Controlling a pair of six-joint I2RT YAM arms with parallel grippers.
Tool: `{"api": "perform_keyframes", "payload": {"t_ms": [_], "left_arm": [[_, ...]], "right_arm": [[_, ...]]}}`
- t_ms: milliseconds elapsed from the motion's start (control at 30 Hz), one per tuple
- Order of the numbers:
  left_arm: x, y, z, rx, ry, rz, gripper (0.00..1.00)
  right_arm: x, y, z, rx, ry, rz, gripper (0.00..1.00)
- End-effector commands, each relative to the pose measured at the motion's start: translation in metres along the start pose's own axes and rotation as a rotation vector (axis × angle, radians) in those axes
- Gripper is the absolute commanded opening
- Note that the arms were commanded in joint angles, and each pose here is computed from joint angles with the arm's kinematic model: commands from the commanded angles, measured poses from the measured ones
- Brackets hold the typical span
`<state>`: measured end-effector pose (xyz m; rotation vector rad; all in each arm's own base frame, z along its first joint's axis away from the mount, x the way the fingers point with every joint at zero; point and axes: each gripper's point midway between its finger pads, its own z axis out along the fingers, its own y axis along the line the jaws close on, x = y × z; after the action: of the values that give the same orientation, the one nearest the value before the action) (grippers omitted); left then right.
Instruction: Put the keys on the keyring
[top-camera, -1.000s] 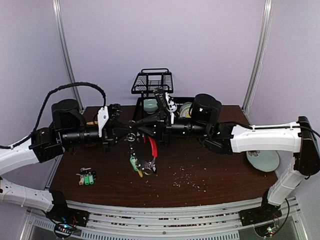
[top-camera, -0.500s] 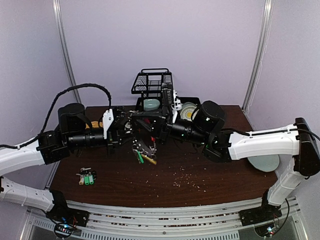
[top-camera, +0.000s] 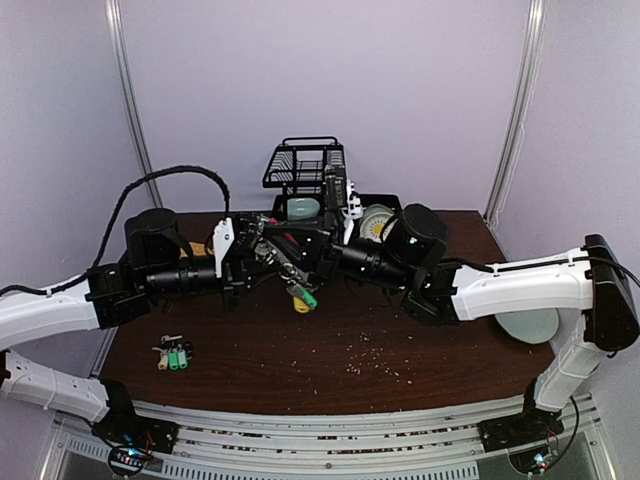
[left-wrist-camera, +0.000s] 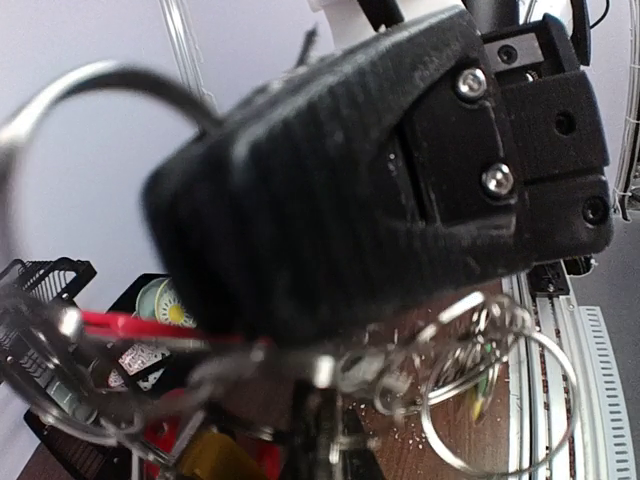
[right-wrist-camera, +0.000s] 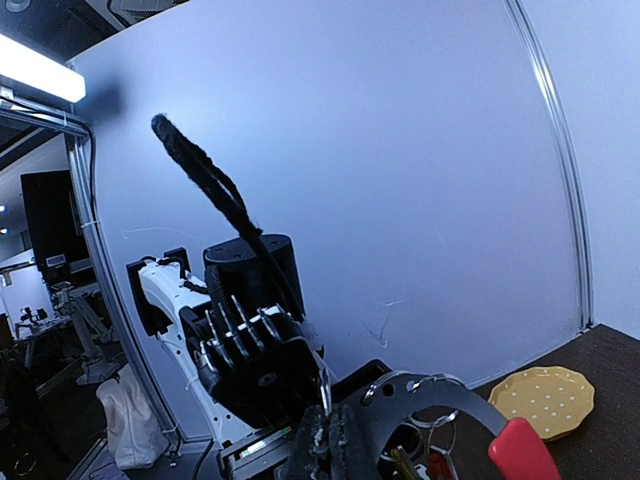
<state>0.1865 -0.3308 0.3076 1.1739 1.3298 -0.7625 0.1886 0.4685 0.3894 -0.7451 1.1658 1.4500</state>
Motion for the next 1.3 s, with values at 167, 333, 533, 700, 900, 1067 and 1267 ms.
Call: {"api": "perform_keyframes", "payload": {"t_ms": [167,333,533,700,900,1067,1267], "left_arm": [[0.002,-0.023,0.015,0.139,-0.035,-0.019,0.00],[-0.021,-0.024,-0.011,0.105,-0.137,0.006,0.43],[-0.021,-0.028,-0.045,0.060,-0.107,0.080,0.68],[-0.029,-0.010,-0.072,-0.078,-0.093,0.119,0.73],[-0.058,0.009,-0.067,-0.137,-0.114,0.079,0.52],[-0.068,0.001,-0.041,-0.023,-0.108,0.005,0.24],[-0.064,0.006,-0.034,-0.040,-0.093,-0.010,0.23]], "right_arm": [[-0.029,0.006,0.004,-0.024,-0.107,-0.016,0.00],[-0.023,-0.008,-0.008,0.022,-0.081,-0.023,0.00],[-0.014,-0.013,-0.016,0.064,-0.008,-0.099,0.00],[-0.011,-0.012,-0.018,0.065,0.019,-0.125,0.00],[-0.012,-0.009,-0.018,0.054,0.029,-0.135,0.00],[-0.010,-0.008,-0.018,0.055,0.044,-0.152,0.00],[-0.011,-0.003,-0.018,0.039,0.046,-0.161,0.00]]}}
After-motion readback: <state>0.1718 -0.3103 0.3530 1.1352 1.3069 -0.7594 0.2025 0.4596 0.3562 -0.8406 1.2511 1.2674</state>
